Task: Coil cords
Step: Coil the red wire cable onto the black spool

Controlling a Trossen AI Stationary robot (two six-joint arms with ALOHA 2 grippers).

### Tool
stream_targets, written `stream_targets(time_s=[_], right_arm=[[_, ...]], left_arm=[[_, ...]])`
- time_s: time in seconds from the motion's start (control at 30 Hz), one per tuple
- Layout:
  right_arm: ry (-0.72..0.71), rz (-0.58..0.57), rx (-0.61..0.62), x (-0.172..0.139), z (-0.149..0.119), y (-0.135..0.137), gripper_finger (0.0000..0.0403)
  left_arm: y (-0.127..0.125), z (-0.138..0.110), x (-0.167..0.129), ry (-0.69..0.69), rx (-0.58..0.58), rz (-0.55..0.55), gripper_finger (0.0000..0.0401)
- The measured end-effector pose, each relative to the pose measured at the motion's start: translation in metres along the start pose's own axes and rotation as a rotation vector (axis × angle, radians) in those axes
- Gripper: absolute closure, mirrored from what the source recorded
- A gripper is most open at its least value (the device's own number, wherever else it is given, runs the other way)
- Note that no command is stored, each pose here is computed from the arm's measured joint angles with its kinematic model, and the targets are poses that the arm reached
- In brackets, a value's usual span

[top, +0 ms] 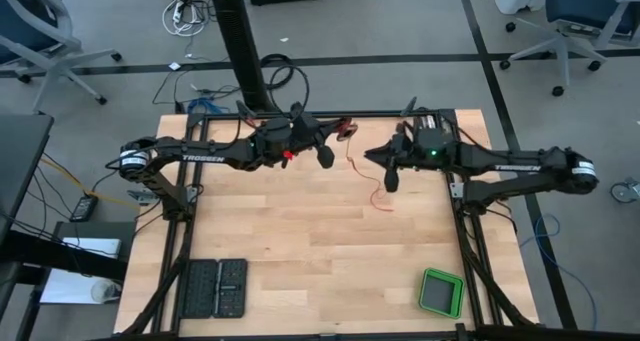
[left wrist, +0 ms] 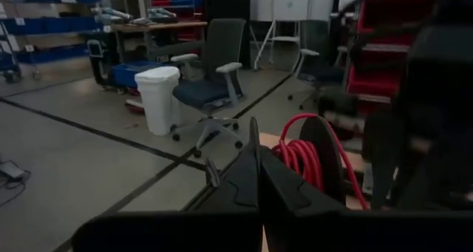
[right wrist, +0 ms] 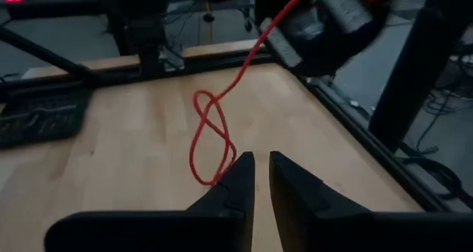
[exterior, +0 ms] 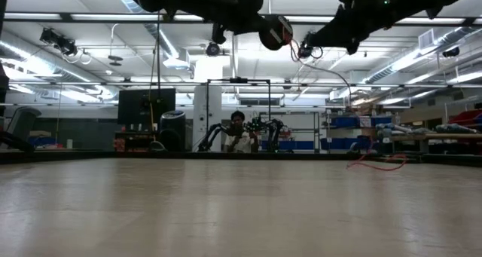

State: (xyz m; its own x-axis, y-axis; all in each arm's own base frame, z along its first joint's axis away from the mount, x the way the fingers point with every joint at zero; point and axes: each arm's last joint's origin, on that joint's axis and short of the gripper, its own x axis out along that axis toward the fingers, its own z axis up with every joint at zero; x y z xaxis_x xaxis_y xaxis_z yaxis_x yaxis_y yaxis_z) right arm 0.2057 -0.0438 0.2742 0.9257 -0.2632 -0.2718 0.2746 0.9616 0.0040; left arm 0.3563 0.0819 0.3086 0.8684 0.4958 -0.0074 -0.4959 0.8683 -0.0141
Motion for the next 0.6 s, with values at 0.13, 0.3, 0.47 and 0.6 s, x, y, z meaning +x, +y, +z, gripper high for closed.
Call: stream_targets(time_s=[0.13,0.3,0.47,0.6], right_arm=[[0.006,0.024,-0.01,0.017,-0.005,0.007,0.036],[0.027,0.063,-0.025,0.028,-0.01,0.014,0.0361],[0.06,0.102,-0.008,0.03,-0.014,0.018,0.036],[0.083,0.107,0.0,0.029,-0.017,0.018,0.036]], left_arm=[[0.0,0.002,0.0,-0.015,-0.05,-0.002,0.0401],[0.0,0.001,0.0,-0.011,-0.049,0.001,0.0401],[0.0,0.002,0.0,-0.02,-0.052,0.005,0.04],[0.0,0.003,0.0,-0.027,-0.054,0.005,0.04]])
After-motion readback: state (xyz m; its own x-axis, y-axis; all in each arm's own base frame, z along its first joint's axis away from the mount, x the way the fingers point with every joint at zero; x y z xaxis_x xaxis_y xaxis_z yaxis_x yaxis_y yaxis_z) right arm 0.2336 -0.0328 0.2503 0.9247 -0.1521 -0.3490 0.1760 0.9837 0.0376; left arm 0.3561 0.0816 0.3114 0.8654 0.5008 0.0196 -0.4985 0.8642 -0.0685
